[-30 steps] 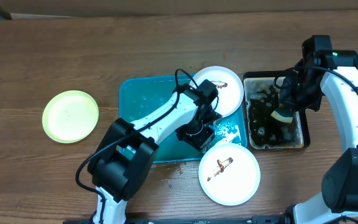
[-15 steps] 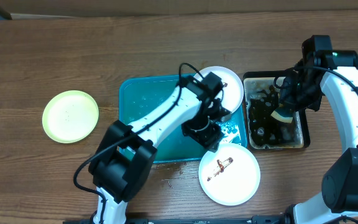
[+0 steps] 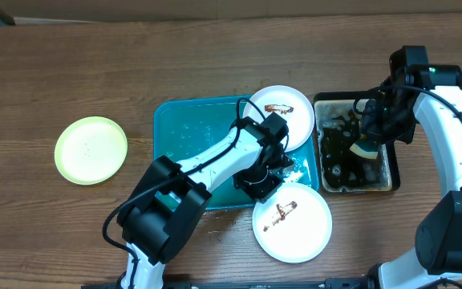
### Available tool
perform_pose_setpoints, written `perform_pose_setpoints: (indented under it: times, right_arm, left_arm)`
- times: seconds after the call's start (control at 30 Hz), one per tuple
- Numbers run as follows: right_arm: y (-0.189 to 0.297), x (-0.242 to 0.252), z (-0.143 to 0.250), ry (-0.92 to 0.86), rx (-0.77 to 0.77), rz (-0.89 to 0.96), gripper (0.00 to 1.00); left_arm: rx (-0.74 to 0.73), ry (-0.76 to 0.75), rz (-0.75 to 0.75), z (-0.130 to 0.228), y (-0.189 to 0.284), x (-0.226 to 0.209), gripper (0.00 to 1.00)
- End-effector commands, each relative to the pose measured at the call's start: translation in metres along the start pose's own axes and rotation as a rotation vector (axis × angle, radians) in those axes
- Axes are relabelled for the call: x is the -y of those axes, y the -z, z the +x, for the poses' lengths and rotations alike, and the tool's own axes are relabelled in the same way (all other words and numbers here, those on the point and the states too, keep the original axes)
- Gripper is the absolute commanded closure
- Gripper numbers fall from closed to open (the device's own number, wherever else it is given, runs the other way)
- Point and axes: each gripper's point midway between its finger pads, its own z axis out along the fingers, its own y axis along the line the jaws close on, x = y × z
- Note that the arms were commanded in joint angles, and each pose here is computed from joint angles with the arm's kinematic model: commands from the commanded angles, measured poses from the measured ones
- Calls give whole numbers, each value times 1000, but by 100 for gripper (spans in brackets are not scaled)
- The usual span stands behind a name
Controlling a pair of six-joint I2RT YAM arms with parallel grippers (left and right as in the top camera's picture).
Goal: Clean dirty plates on tray and stack at the side
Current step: 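Move the left gripper to the near white plate's rim and grasp it, then drag the white plate toward the tray's left side and tilt it up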
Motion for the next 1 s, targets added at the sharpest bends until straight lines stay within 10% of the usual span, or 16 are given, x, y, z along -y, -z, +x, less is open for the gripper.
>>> perform_pose_setpoints:
  times: [0.0,0.7,0.97]
  right_arm:
    - [12,-3,-1,6,40,-19,96]
    - [12,-3,-1,7,40,-19,96]
    - [12,-3,-2,7,42,-19,96]
  left_arm:
    - [-5,42,-37,1,-2,-17,96]
    - [106,425,-219,42,87,-146,96]
    - [94,318,-286,44,91,-161,96]
